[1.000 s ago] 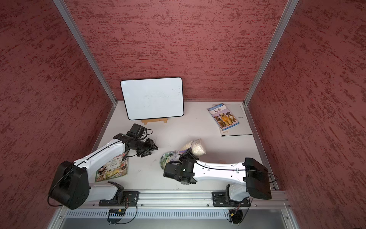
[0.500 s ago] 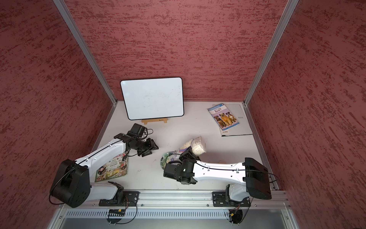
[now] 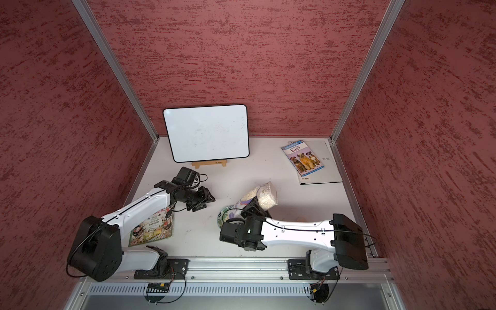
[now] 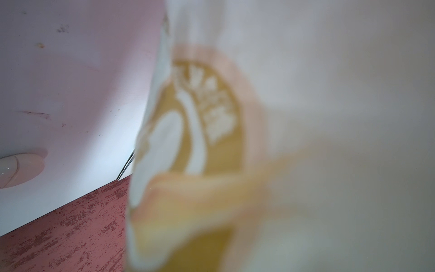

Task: Pour the oats into the breakfast bowl
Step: Pour the oats into the bowl.

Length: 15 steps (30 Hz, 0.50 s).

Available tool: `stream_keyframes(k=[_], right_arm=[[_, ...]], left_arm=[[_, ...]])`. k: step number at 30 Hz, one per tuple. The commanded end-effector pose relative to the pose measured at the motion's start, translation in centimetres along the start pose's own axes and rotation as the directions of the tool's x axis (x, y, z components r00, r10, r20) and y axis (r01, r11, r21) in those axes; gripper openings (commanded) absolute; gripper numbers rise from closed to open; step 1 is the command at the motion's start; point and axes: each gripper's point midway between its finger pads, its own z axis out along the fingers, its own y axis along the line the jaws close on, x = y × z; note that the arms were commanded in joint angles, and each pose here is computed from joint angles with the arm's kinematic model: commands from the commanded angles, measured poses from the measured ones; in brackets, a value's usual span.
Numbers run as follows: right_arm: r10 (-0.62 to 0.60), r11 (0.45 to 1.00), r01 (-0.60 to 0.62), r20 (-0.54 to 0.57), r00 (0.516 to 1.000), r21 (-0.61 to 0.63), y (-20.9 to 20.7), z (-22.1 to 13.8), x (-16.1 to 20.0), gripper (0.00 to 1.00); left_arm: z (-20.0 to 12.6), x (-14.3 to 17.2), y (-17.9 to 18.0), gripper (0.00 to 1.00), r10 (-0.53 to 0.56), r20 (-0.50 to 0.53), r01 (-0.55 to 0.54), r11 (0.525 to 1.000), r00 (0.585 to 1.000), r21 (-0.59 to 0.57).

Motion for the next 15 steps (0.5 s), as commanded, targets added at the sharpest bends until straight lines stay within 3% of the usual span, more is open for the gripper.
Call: stream_keyframes(k=[1, 15], right_arm=[[0.068, 0.988, -0.053, -0.101, 0.993, 0.142, -3.4, -1.5, 2.8, 0.22], [-0.007, 0.991, 0.017, -0.072, 0.997, 0.129, -2.1, -1.6, 0.6, 0.21]], left_arm=[[-0.4, 0.0, 0.0, 0.56, 0.009, 0.014, -0.01, 1.0, 1.0, 0.02], [-0.6, 0.3, 0.1, 0.56, -0.003, 0.018, 0.003, 1.0, 1.0, 0.026]])
